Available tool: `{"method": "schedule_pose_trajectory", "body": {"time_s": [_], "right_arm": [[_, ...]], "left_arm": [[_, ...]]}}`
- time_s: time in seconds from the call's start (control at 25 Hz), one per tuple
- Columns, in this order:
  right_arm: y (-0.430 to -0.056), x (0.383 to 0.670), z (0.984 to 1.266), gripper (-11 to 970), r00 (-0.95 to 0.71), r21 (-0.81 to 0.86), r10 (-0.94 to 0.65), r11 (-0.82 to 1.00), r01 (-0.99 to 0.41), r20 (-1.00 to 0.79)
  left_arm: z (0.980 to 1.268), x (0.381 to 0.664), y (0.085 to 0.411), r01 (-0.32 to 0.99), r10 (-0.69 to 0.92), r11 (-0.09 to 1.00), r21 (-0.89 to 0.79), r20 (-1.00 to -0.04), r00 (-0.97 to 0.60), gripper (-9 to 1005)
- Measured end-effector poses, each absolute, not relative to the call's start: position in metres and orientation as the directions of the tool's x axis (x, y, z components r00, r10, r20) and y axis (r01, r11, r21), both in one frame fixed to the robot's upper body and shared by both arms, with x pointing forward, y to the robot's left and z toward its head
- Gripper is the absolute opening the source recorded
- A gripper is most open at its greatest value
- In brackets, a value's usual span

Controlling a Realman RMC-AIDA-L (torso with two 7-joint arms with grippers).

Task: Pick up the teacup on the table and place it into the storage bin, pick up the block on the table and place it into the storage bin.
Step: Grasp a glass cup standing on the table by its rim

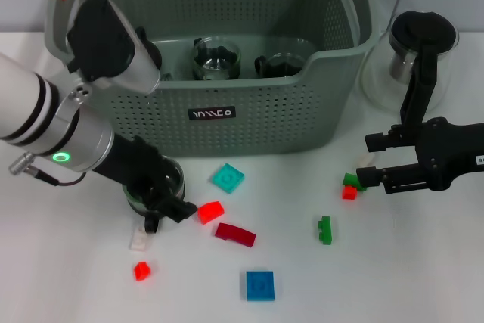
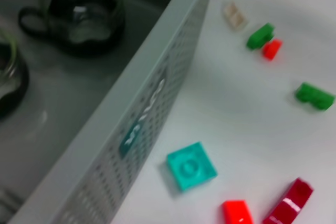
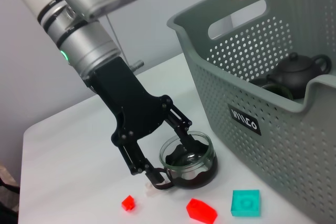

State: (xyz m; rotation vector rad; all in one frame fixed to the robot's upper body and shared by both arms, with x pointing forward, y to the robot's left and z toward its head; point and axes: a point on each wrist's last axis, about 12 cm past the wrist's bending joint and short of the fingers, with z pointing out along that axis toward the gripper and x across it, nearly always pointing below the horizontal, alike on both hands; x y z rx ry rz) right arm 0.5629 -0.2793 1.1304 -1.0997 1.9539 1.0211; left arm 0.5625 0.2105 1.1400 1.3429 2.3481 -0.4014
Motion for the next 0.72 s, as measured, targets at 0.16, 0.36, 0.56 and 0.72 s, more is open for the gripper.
{"method": "schedule_pose_trajectory", "body": {"time_s": [0.16,0.36,0.56,0.72], "right_arm": [[-0.279,0.563,1.130,791,-0.424,0.303,-0.369,0.343,-0.889,-0.827],[-0.279,0.563,1.129,790,-0.422,0.300,-0.369,0.345,-0.889,-0.828],[-0.280,0.563,1.129,790,-0.423,0.300,-0.369,0.346,-0.889,-0.828],[-0.280,0.563,1.129,790,-0.422,0.299,-0.369,0.346,-0.890,-0.828]], "left_arm": [[1.130,0.563,0.212,0.857,0.753,0.512,-0.052,-0.452,-0.477,840],[1.119,0.564,0.207,0.857,0.765,0.514,-0.041,-0.430,-0.479,837],[1.110,0.565,0.200,0.861,0.789,0.509,-0.018,-0.390,-0.475,835],[1.107,0.564,0.195,0.867,0.803,0.497,-0.013,-0.373,-0.466,833]]}}
